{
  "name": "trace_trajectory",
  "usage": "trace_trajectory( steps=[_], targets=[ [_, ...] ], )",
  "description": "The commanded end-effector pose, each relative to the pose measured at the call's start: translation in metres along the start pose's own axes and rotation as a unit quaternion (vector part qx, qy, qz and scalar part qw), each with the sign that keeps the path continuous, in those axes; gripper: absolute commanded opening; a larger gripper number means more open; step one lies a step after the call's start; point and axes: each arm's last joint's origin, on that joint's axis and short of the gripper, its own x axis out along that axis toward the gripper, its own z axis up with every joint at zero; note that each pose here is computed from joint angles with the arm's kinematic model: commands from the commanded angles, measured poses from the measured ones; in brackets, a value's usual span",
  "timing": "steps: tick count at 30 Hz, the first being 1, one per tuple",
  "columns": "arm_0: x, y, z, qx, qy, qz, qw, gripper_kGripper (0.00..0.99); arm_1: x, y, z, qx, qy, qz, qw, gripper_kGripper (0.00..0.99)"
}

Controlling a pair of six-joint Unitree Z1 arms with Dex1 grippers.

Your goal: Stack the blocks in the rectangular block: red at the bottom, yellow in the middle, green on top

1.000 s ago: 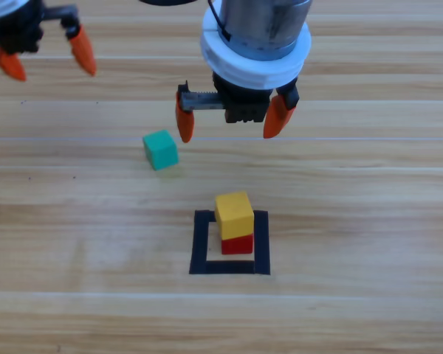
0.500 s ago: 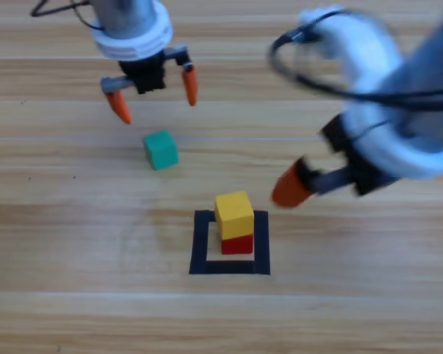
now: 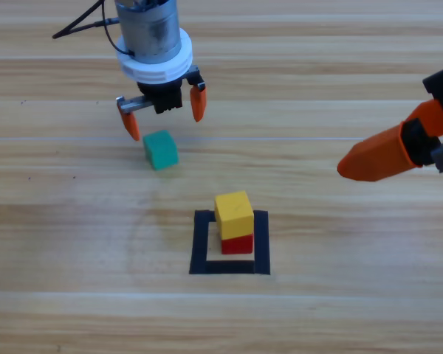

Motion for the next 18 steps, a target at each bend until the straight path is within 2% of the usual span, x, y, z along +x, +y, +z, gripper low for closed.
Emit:
trace_trajectory(
  steps=[1, 7, 18],
  targets=[
    [0.044, -0.009, -0.003, -0.018, 0.011, 0.044, 0.999, 0.99, -0.006, -0.01, -0.01, 0.004, -0.005, -0.01, 1.0, 0.99],
    [0.061, -0.01, -0.005, -0.035, 0.019, 0.063, 0.997, 0.986, -0.003, -0.01, -0.013, 0.001, -0.002, -0.008, 1.0, 0.99],
    [0.076, -0.009, 0.004, -0.04, 0.03, 0.065, 0.997, 0.988, 0.0, -0.011, -0.015, 0.001, 0.0, -0.007, 1.0, 0.99]
  ],
)
